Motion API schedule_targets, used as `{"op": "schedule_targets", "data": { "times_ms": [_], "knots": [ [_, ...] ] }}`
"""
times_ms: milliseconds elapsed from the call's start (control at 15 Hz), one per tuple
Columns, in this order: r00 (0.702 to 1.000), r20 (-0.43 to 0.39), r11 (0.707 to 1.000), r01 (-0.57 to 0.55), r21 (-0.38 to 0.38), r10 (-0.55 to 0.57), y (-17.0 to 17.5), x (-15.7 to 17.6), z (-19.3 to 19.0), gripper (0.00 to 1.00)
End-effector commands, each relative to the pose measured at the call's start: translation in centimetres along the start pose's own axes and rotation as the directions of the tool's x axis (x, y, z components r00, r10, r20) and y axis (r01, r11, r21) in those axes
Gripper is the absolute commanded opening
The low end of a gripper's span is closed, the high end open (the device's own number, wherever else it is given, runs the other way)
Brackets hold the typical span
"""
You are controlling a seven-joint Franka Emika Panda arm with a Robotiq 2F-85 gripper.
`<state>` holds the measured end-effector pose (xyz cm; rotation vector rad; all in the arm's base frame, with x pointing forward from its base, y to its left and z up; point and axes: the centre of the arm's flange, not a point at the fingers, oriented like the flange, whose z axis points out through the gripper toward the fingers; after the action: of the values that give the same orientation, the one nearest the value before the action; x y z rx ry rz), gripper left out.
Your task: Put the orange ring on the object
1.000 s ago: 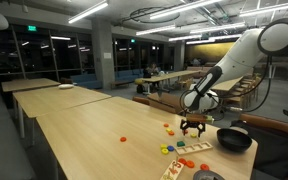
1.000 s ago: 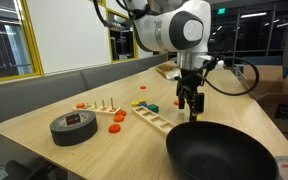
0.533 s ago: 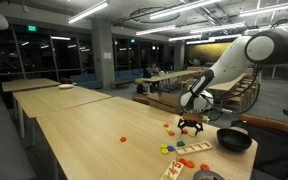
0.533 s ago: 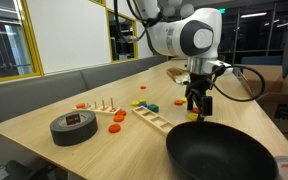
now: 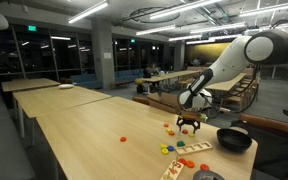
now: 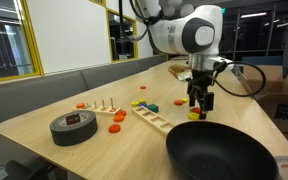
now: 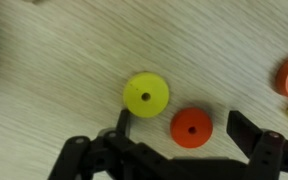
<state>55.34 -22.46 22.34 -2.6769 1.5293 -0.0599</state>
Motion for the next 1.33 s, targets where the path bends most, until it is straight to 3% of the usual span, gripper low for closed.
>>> {"op": "schedule_targets", "data": {
  "times_ms": [0, 400, 467, 600, 1000, 1067, 1267],
  "knots": [
    [1.000, -0.018, 1.000, -0.019, 0.010, 0.019, -1.0, 1.3, 0.0, 1.00],
    [1.000, -0.020, 1.000, -0.019, 0.004, 0.019, -1.0, 1.6, 0.5, 1.00],
    [1.000, -0.023, 1.000, -0.017, 0.004, 0.018, -1.0, 1.6, 0.5, 0.75],
    [1.000, -0.025, 1.000, -0.017, 0.002, 0.017, -1.0, 1.6, 0.5, 0.68],
    [0.999, -0.035, 1.000, -0.011, 0.007, 0.011, -1.3, 1.7, -0.2, 0.21],
    [0.999, -0.037, 1.000, -0.010, 0.007, 0.010, -1.3, 1.6, -0.4, 0.25],
    [1.000, -0.026, 1.000, 0.002, 0.009, -0.002, -1.5, 1.0, -0.9, 0.25]
  ]
}}
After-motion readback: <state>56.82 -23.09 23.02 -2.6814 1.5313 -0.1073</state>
